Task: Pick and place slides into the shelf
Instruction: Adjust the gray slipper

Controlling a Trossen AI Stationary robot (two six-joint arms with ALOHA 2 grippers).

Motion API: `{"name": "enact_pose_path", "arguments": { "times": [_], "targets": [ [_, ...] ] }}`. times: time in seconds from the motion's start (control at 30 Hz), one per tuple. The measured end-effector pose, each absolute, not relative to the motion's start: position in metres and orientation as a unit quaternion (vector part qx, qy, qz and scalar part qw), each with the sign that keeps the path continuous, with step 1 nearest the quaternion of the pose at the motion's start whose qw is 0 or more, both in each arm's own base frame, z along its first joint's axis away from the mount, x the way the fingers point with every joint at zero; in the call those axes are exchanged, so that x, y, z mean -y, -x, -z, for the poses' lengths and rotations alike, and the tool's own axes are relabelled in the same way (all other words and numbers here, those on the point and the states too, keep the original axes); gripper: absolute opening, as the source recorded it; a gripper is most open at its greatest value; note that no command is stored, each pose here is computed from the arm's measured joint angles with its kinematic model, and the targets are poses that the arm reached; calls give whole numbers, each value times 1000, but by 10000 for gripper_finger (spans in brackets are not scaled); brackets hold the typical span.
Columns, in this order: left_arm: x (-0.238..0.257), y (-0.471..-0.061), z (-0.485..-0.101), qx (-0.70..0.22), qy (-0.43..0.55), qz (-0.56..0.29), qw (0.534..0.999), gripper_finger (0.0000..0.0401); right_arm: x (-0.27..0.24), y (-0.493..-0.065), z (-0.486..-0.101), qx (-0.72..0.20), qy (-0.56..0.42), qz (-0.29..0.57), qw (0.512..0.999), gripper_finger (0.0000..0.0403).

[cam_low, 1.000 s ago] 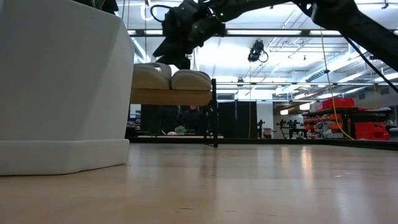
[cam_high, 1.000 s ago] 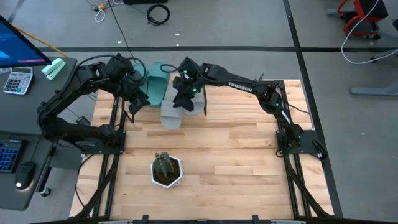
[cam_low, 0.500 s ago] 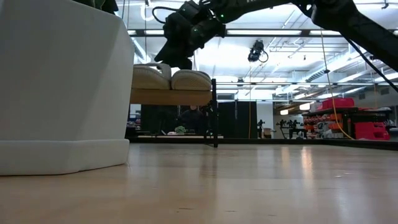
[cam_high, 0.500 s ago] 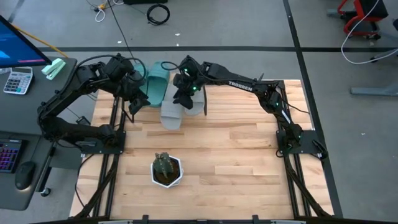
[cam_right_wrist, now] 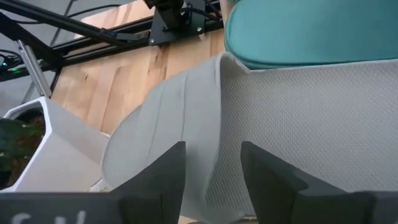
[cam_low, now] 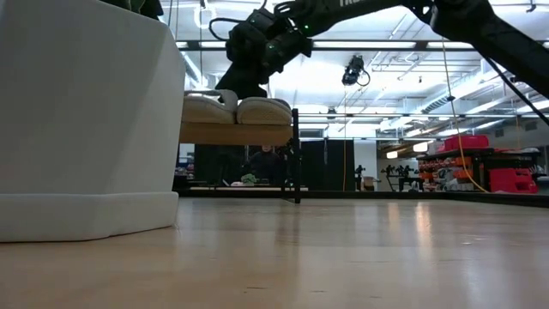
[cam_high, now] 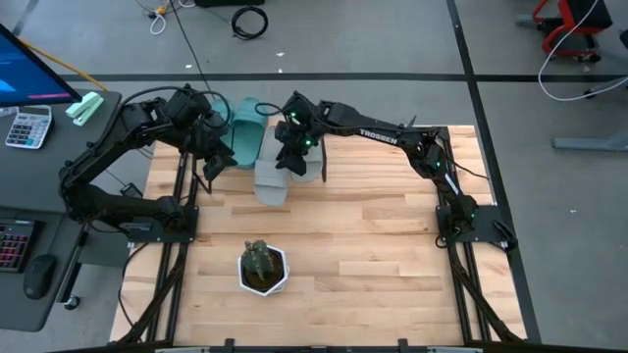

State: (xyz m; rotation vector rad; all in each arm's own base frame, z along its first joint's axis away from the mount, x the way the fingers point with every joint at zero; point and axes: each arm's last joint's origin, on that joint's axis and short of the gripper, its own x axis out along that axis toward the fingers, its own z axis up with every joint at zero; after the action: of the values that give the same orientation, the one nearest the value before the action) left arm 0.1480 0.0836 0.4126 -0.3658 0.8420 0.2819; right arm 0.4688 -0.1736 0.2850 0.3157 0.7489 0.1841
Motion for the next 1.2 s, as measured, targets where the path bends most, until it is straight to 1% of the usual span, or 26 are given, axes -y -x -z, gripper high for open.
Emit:
{"name": "enact_pose_path", "arguments": {
  "times": [0.1,0.17,0.23,0.37,0.4,0.6,0.87,1.2],
  "targets": [
    [-84,-148,-413,-405,176,-136,887,172,173,-469,-284,-362,-152,-90,915,154],
    [-84,-148,-413,-405,176,-136,887,172,173,-470,-285,-356,-149,-93,918,138],
    [-84,-148,-413,-405,176,-136,887,172,173,-471,-285,-351,-148,-94,920,109],
    [-84,-148,-413,-405,176,-136,887,172,174,-471,-285,-347,-148,-101,921,25],
    [-84,-148,-413,-405,176,-136,887,172,174,-471,-285,-346,-144,-103,921,14],
    [-84,-148,-413,-405,171,-134,888,172,175,-471,-285,-344,-141,-110,922,4],
    [-84,-148,-413,-406,169,-133,888,172,183,-468,-286,-340,-148,-105,923,2],
    [-84,-148,-413,-405,169,-133,889,172,201,-462,-301,-318,-136,-70,935,1]
  ]
}}
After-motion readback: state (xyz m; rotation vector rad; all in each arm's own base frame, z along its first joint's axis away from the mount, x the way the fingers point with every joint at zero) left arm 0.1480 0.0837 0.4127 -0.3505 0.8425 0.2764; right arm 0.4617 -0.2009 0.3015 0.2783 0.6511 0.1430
